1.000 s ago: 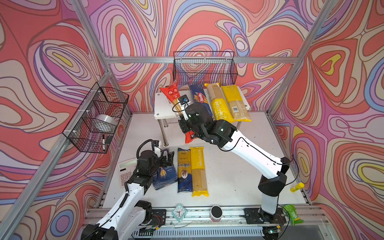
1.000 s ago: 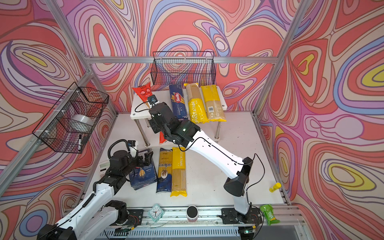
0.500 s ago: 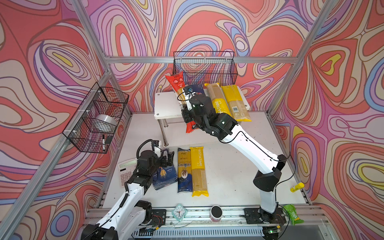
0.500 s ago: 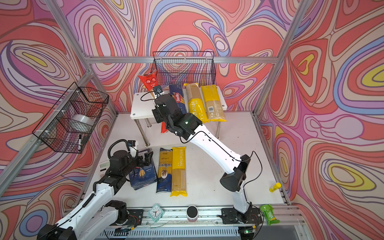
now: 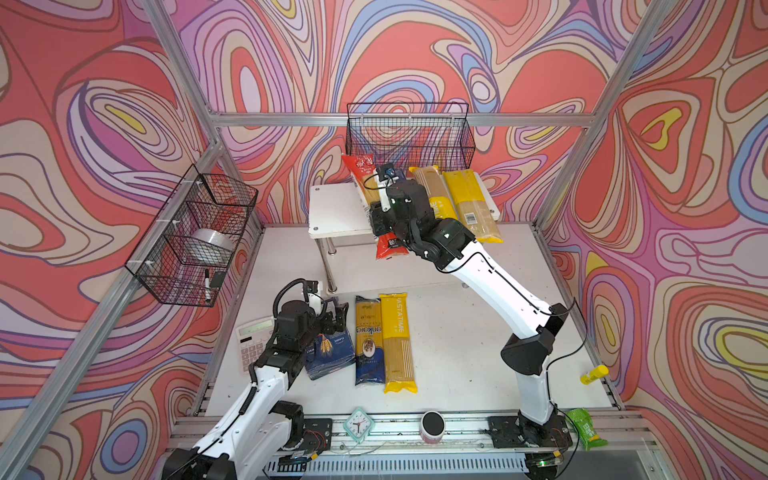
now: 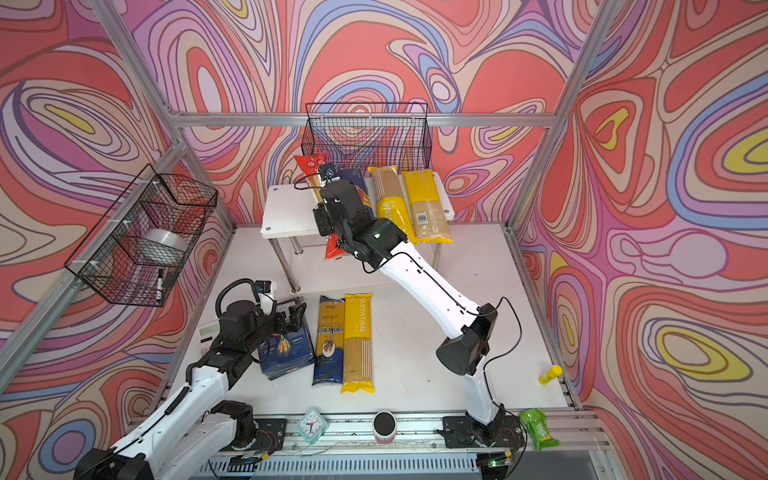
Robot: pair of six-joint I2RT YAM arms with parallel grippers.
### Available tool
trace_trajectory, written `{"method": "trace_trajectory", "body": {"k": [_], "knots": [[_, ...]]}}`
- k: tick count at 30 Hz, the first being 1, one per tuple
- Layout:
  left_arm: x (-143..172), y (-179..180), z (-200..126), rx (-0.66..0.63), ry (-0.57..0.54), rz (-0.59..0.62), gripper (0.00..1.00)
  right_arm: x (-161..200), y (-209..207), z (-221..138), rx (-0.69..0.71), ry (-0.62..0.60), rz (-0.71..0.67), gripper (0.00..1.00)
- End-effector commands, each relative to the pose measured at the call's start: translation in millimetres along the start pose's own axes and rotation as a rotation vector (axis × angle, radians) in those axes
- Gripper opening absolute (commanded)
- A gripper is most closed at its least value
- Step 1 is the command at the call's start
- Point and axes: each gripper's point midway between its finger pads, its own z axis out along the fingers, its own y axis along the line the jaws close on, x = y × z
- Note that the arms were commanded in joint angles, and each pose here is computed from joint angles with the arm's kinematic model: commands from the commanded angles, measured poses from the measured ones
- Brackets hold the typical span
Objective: Arrange pasta packages on shelves
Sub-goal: Place the pasta bag on the shelf.
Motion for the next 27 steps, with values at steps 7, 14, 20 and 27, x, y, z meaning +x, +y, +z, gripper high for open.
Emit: {"method": "trace_trajectory", "body": {"k": [7,14,20,27], "knots": [[1.5,-1.6,-0.5,0.006,0.003,0.011,1.00,-40.0,-2.9,-9.1,-0.026,-0.131,0.073,0.45],[1.3,-1.2,-0.3,0.005,0.003,0.011,1.00,-56.1,15.9,-43.5,-0.196,-0.162,0.059,0.48],[0.7,-1.6,-1.1,0.006,-0.001,0.012,1.00,-47.9,30.7,-99.6,-0.383,-0.173,-0.042,0.39],[1.5,-1.9,0.6,0.008,0.009,0.012,1.00,-9.6,14.4,-130.6,-0.368,-0.056,-0.137,0.28]]}}
